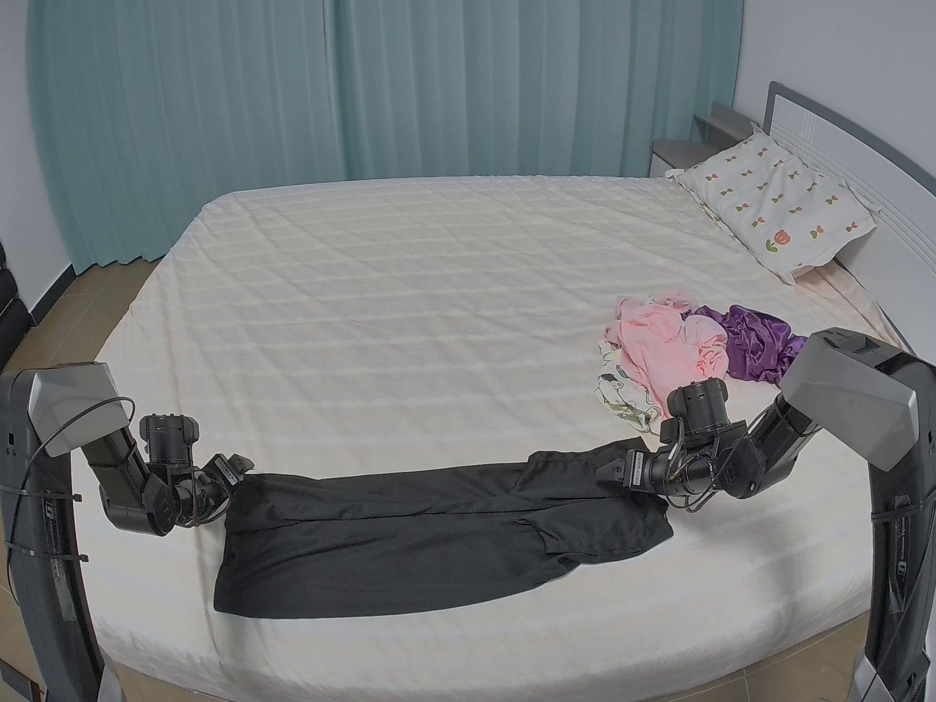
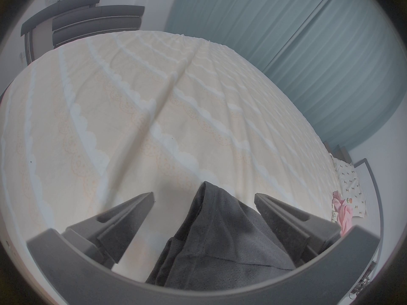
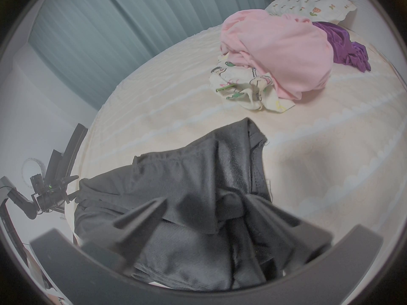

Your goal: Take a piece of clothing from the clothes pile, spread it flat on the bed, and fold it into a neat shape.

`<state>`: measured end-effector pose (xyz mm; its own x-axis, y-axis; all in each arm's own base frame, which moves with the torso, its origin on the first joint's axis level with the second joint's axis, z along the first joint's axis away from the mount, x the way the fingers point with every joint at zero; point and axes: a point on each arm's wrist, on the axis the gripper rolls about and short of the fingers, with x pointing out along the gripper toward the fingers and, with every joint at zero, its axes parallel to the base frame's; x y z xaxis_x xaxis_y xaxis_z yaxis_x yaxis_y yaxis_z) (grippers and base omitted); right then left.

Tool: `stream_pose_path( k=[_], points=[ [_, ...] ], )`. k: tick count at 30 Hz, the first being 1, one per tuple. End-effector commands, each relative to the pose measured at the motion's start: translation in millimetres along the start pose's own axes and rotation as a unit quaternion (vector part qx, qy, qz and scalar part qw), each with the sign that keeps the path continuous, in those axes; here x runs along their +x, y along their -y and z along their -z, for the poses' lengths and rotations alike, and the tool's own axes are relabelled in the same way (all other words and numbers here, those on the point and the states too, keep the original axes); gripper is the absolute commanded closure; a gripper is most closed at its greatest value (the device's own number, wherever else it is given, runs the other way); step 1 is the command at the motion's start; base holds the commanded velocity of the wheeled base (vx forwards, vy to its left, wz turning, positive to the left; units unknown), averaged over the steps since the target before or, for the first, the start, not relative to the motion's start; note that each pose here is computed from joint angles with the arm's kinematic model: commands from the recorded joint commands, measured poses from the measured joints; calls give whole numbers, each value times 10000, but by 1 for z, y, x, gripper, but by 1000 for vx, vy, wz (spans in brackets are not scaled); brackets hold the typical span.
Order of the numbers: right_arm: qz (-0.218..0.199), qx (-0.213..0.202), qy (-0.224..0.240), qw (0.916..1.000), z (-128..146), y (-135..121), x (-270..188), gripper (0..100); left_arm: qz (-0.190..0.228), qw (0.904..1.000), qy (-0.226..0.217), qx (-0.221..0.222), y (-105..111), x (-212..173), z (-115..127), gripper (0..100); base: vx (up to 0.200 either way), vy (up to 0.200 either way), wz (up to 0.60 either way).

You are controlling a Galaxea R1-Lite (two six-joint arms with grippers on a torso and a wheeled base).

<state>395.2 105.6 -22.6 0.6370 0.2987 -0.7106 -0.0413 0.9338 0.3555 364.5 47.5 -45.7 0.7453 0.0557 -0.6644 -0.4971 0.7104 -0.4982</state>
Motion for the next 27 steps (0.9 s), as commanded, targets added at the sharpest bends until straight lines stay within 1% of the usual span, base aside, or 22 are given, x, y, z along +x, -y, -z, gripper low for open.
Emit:
stream_pose_path(
  k=[1,3,6,7,10,12,13,14,15,17,19,20,21,27],
  points=[
    [-20,136,137,9998,-8,0,-14,0,5,10000,-22,0,-1,-2,1,0,0,0,0],
    [-15,350,135,9993,-7,2,-22,0,64,10000,-50,-4,-1,-5,1,0,0,0,0],
    [36,705,166,9974,-8,5,-26,0,402,9992,42,-39,-1,-19,-5,0,0,0,0],
    [78,834,150,9964,-7,9,-26,0,554,9985,7,-33,-1,-26,-4,0,0,0,0],
    [188,967,36,9951,-1,17,-26,0,768,9969,-178,-8,-3,-36,1,0,0,0,0],
    [221,988,-49,9949,5,20,-26,0,796,9965,-240,-10,-4,-38,2,0,0,0,0],
    [210,1001,-155,9946,16,23,-30,0,798,9965,-261,-4,-4,-37,3,0,0,0,0],
    [217,995,-169,9947,17,24,-30,0,794,9965,-267,-5,-4,-37,3,0,0,0,0],
    [230,945,-212,9950,25,28,-31,0,785,9965,-289,-8,-5,-36,4,0,0,0,0],
    [182,635,-196,9976,36,35,-34,0,772,9965,-318,-12,-6,-35,5,0,0,0,0],
    [-14,318,-230,9992,41,39,-34,0,777,9965,-312,-11,-6,-35,5,0,0,0,0],
    [-45,292,-251,9992,42,39,-33,0,772,9965,-318,-12,-6,-35,5,0,0,0,0],
    [-146,173,-295,9993,45,39,-31,0,771,9965,-328,-8,-6,-35,6,0,0,0,0],
    [-206,100,-399,9989,50,37,-23,0,767,9965,-324,-13,-6,-35,6,0,0,0,0]
  ],
)
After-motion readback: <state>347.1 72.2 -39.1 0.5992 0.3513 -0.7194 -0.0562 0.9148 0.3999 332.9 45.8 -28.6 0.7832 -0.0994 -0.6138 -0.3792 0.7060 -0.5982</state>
